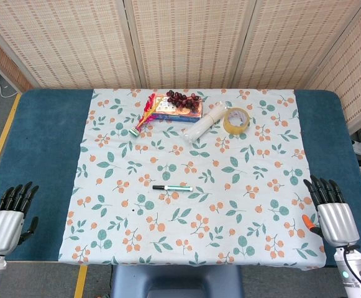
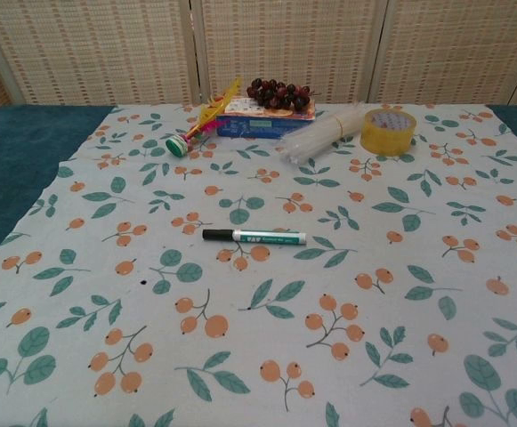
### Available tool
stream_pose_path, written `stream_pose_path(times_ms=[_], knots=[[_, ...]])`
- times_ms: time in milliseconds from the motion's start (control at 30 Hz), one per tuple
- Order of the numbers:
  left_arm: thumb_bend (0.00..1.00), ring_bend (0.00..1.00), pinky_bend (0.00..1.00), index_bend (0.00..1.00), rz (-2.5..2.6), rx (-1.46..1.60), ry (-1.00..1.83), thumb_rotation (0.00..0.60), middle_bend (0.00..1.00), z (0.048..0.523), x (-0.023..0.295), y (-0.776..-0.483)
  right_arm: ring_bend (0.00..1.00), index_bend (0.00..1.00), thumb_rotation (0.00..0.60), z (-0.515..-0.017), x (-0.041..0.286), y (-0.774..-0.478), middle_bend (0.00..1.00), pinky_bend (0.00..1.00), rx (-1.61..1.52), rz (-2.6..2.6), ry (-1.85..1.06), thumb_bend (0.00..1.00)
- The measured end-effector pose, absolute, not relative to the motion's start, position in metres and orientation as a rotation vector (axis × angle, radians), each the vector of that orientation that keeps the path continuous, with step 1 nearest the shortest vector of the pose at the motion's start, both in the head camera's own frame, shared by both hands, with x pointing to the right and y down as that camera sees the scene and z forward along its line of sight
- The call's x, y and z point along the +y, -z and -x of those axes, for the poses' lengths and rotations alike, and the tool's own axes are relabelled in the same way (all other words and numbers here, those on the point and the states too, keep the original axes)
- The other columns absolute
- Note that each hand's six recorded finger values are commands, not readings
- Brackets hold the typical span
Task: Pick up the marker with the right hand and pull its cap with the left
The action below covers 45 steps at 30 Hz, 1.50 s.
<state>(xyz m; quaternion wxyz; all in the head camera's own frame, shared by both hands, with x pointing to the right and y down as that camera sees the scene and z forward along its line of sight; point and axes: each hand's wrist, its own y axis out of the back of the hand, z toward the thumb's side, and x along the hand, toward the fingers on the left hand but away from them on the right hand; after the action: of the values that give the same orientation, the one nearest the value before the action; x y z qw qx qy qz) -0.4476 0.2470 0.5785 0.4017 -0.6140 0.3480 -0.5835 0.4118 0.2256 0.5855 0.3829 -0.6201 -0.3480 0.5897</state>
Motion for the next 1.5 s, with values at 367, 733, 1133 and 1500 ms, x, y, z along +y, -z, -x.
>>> stream_pose_path(times_ms=[367,733,1133,1500], knots=[[0.47,0.0,0.08,0.0,1.585,0.888,1.456,0.6,0.0,0.444,0.246,-0.58,0.0,0.0,0.6,-0.387,0.222,-0.591,0.0,0.0,-0.893,1.643,-1.435,0.18],[0.47,0.0,0.08,0.0,1.617,0.901,1.447,0.6,0.0,0.447,0.245,-0.576,0.0,0.24,0.6,-0.262,0.189,-0.656,0.22,0.0,-0.732,1.877,-1.267,0.18],[0.47,0.0,0.08,0.0,1.636,0.91,1.461,0.6,0.0,0.453,0.245,-0.576,0.0,0.31,0.6,-0.146,0.155,-0.716,0.25,0.0,-0.644,1.958,-1.229,0.21],[0.47,0.0,0.08,0.0,1.635,0.908,1.474,0.6,0.0,0.454,0.244,-0.578,0.0,0.4,0.6,-0.105,0.148,-0.746,0.31,0.0,-0.601,1.986,-1.261,0.23]])
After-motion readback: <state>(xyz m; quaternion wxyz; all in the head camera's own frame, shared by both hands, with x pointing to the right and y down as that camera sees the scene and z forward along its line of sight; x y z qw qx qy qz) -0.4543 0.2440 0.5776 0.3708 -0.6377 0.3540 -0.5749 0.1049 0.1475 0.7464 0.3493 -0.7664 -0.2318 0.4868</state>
